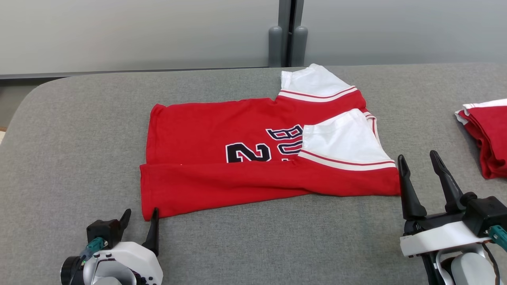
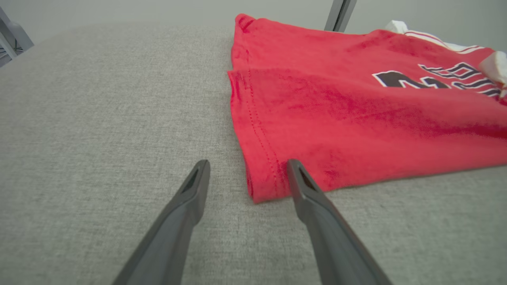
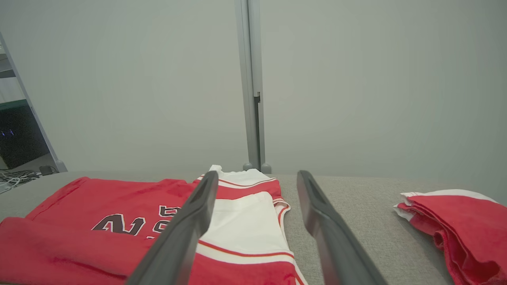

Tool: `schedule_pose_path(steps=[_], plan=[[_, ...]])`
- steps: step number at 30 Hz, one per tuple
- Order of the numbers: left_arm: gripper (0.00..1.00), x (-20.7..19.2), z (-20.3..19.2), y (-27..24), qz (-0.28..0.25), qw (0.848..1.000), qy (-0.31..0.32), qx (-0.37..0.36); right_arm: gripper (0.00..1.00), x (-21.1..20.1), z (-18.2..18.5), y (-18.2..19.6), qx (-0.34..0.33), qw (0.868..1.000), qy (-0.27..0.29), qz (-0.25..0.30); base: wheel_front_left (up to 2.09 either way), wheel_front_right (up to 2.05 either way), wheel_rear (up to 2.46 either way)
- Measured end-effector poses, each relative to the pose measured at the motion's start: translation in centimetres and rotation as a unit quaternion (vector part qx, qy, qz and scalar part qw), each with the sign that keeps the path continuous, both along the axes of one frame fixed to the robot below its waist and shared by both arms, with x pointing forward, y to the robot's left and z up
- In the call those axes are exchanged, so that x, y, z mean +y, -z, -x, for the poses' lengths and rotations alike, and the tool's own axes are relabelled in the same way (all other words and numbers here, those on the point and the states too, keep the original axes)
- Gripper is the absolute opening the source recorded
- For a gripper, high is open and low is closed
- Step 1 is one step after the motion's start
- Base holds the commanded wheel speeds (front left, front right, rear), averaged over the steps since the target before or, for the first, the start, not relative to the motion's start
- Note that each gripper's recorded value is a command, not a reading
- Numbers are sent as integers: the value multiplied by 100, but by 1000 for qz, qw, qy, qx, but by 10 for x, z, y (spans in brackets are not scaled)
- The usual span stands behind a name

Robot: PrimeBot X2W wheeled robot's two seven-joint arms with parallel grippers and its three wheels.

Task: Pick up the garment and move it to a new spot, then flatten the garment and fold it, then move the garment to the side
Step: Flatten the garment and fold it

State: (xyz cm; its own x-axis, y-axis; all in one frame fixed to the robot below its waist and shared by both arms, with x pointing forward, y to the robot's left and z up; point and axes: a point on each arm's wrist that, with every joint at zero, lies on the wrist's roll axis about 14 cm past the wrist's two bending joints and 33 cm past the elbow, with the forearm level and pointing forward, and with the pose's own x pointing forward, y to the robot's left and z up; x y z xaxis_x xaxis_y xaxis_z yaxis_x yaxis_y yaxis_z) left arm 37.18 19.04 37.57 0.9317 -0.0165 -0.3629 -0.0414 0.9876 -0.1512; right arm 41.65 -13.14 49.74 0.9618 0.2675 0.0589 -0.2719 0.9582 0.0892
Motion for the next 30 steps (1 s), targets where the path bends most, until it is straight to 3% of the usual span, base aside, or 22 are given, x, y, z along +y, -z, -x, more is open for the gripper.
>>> schedule_pose_path(steps=[4, 15, 16, 17, 18, 24, 30], plan=[[100, 1, -3, 10, -27, 999, 16, 23, 100, -7, 0, -1, 1, 1000, 15, -13, 0, 0, 0], [100, -5, -5, 27, -28, 997, 39, 59, 100, -22, -1, 0, 0, 999, 42, -10, 0, 0, 0], [48, -6, -6, 27, -27, 997, 44, 60, 100, -24, -1, 3, 4, 999, 45, -9, 0, 0, 0], [7, -9, -6, 28, -27, 997, 49, 62, 100, -25, -1, 5, 8, 999, 48, -7, 0, 0, 0], [0, -10, -6, 28, -26, 996, 53, 62, 100, -27, -1, 9, 13, 999, 50, -4, 0, 0, 0], [0, -11, -16, 19, -16, 998, 52, 45, 100, -29, -6, 34, 53, 997, 58, -6, 0, 0, 0], [0, -2, -33, -8, -23, 999, 43, -7, 100, -22, -12, 78, 135, 990, 47, 3, 0, 0, 0]])
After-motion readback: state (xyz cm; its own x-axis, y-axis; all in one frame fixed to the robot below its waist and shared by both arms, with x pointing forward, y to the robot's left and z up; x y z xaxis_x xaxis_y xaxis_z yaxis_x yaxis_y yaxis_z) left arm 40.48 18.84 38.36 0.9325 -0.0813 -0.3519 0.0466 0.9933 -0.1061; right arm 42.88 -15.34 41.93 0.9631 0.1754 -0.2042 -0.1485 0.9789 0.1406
